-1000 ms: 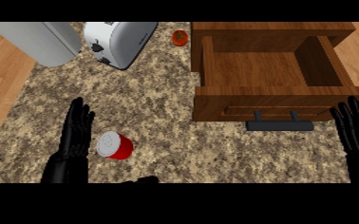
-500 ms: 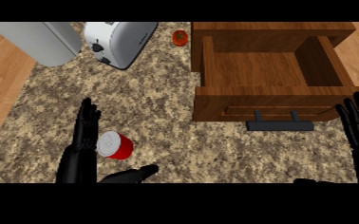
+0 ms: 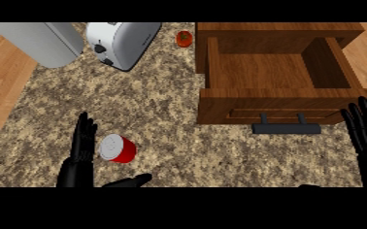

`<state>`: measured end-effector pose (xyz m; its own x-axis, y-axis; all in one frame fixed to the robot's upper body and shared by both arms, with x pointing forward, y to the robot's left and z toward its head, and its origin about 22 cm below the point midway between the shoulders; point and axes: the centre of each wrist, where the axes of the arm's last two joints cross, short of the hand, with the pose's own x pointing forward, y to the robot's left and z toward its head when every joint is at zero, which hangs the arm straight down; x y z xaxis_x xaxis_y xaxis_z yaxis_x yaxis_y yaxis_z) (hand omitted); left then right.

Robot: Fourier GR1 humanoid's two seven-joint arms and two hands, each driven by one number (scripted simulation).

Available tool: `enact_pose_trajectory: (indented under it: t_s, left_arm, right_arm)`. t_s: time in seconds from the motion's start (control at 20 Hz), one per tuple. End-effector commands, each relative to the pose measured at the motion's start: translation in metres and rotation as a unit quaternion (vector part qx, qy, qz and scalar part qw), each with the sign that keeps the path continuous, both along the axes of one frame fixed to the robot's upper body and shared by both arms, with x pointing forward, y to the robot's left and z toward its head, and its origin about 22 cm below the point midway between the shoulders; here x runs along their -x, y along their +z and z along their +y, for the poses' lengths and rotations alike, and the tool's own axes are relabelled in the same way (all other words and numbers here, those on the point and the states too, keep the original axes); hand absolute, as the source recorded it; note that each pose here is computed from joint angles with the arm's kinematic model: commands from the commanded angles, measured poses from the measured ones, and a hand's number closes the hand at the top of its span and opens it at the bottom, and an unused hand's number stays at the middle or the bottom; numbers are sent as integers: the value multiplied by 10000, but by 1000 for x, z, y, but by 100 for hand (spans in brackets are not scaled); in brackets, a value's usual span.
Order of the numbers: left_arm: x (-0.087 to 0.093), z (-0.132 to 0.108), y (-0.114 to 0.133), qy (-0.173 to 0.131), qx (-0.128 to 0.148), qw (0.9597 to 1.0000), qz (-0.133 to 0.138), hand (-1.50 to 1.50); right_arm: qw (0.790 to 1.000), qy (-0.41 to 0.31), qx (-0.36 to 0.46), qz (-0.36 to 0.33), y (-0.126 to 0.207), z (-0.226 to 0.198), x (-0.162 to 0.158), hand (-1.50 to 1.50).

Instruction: Pick up the can, place it into the drawer and close the drawer

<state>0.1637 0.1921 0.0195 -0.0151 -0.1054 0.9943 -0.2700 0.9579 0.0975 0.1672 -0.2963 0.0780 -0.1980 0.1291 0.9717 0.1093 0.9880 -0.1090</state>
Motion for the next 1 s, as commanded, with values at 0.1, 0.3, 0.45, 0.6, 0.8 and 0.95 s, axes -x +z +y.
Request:
enact_pose_trajectory:
  t_s: [0.1,0.3,0.45,0.6,0.8,0.95]
  left_arm:
    - [-16,20,-16,207,27,9998,65,-150]
    - [4,25,-38,115,7,9998,191,-150]
    - [0,24,-50,122,-120,9998,113,-150]
    - [0,44,-66,157,-135,9997,114,-150]
    - [16,46,-86,205,-59,9992,332,-150]
    - [-1,54,-75,215,-3,9995,225,-150]
  right_arm:
    - [9999,58,68,-124,-4,-3,-5,-150]
    - [9998,-99,-69,-141,5,-11,6,-150]
    - [9999,91,38,-20,-7,3,-10,-150]
    - [9999,34,-35,-149,-8,8,-5,-150]
    - [9999,-59,-9,-149,-11,3,0,-150]
    - [9999,10,50,-117,1,6,3,-150]
